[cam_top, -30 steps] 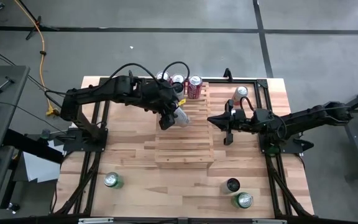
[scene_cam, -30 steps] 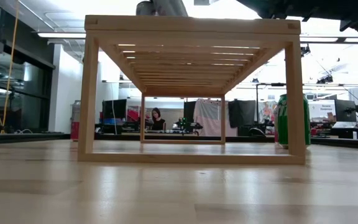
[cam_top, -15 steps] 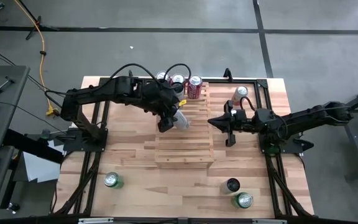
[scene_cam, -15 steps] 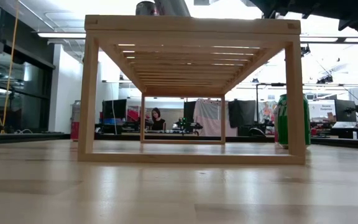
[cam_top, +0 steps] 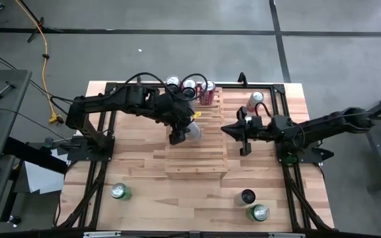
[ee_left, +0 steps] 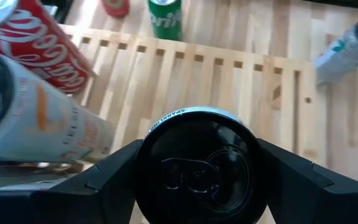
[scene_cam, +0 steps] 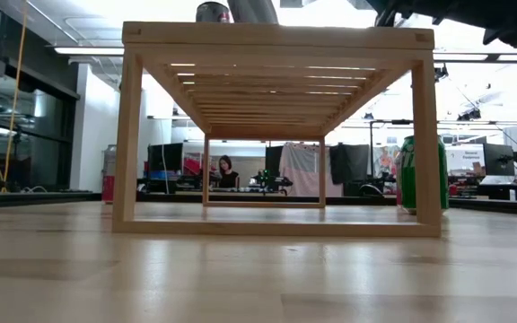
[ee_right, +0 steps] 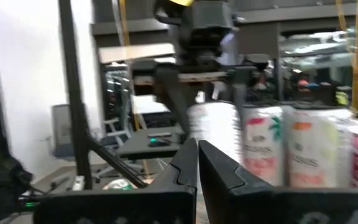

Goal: Place canned beverage on shelf
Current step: Align the bottom left peach vibe celsius soda can with the other peach vibe celsius soda can

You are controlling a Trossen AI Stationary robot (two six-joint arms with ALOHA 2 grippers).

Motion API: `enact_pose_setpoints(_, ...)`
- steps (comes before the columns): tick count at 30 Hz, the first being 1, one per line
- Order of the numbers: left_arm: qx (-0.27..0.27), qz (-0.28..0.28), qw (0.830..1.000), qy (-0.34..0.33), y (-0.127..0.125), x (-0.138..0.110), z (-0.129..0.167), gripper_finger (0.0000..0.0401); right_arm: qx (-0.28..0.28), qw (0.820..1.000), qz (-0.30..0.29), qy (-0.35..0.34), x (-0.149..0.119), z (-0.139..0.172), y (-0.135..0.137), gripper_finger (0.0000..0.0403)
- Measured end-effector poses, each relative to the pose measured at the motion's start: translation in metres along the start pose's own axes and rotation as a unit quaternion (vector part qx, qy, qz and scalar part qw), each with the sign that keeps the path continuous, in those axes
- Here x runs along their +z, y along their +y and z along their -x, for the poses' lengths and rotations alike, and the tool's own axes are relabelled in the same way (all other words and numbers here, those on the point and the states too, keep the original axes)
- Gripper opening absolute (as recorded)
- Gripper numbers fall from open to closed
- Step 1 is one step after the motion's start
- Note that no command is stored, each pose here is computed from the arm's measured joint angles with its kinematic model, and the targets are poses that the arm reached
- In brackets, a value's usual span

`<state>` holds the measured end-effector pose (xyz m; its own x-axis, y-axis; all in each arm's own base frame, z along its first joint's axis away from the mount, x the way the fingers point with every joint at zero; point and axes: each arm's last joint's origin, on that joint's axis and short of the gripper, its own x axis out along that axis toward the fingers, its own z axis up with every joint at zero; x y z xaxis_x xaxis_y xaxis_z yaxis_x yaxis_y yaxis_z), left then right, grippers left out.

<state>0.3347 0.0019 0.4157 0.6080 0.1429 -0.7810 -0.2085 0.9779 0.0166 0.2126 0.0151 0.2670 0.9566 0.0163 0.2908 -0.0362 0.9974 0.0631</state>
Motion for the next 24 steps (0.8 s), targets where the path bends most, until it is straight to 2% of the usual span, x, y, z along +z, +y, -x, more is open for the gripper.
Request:
enact_pose_setpoints(4,0.019,0.0,1.0,-0.003,0.001,0.0,0.0,0.0271,0.028,0.999,0.0,-0.02,-0.005,-0.006,0.002,0.0)
enact_pose_setpoints(12,0.023,-0.013,1.0,-0.003,0.0,0.003,-0.009,0.0271,0.028,0.999,0.0,-0.028,-0.008,-0.02,0.002,0.0)
enact_pose_setpoints(18,0.024,-0.029,0.999,-0.004,-0.002,0.006,-0.016,0.0271,0.026,1.0,0.007,0.012,-0.005,-0.032,0.003,0.0)
enact_pose_setpoints(24,0.024,-0.033,0.999,-0.005,-0.002,0.007,-0.019,0.0271,-0.034,0.999,0.03,0.025,-0.004,-0.035,0.0,0.0009)
